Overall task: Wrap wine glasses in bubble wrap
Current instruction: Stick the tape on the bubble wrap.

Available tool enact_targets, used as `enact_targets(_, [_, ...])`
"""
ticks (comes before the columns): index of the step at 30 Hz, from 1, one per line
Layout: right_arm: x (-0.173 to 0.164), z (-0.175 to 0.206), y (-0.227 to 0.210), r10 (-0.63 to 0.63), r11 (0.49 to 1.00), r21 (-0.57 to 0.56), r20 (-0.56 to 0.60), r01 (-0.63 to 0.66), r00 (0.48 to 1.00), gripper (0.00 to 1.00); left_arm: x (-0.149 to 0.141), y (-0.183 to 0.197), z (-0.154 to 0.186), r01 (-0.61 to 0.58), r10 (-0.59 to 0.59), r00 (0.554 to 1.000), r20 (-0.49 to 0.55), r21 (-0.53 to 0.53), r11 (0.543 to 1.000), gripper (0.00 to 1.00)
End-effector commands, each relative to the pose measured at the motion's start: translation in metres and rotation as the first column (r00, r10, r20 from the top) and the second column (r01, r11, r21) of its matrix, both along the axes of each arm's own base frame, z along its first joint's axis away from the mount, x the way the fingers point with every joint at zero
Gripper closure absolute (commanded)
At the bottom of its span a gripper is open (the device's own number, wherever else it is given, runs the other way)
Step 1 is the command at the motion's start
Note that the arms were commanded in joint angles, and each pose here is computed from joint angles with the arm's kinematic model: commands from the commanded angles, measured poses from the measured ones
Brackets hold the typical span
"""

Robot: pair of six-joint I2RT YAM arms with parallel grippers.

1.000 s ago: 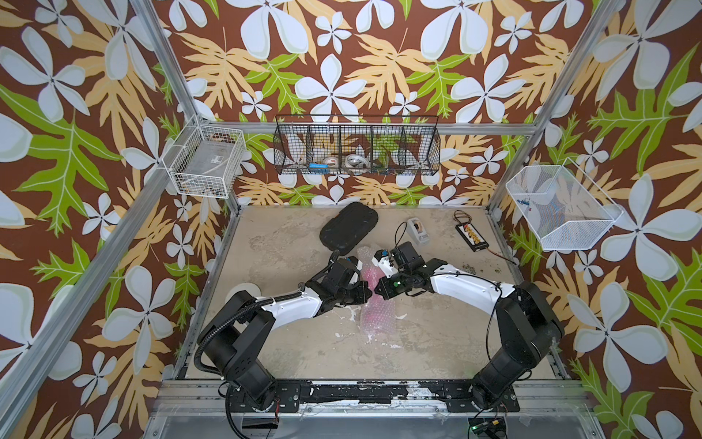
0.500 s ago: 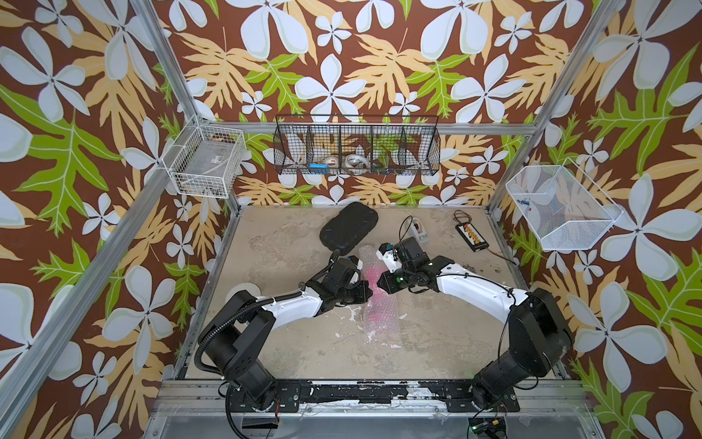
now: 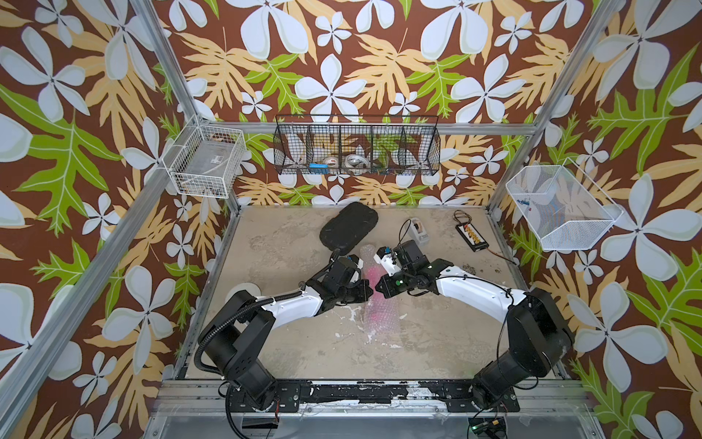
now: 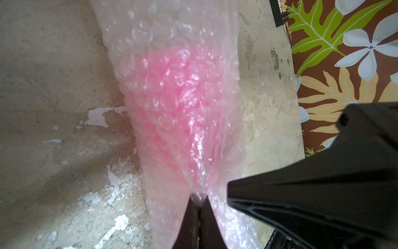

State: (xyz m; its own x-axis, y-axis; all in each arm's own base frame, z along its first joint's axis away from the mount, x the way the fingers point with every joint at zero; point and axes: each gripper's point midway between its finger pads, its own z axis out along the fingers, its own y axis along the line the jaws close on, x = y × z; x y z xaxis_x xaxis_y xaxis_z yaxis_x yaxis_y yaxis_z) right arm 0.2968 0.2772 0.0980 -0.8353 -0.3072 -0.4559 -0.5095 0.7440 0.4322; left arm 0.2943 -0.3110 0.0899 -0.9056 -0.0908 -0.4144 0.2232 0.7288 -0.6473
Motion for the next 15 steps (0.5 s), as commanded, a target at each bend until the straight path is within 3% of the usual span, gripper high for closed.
enact_targets(1, [-0.001, -0.005, 0.007, 0.004, 0.999, 0.04, -0.02, -0.003, 1.0, 1.0, 0.0, -0.003, 0.002, 0.005, -0.005, 1.0, -0.001, -0.01, 1.0, 0.97])
enact_targets(5, [0.002, -0.019, 0.005, -0.01, 1.0, 0.008, -0.033, 0.01, 0.999, 1.0, 0.0, -0.004, 0.002, 0.009, -0.009, 1.0, -0.002, -0.016, 1.0, 0.97])
enact_targets(15, [0.006, 0.015, 0.008, -0.005, 0.999, 0.043, 0.026, 0.004, 1.0, 1.0, 0.001, 0.0, 0.001, -0.008, 0.008, 1.0, 0.0, -0.001, 1.0, 0.95])
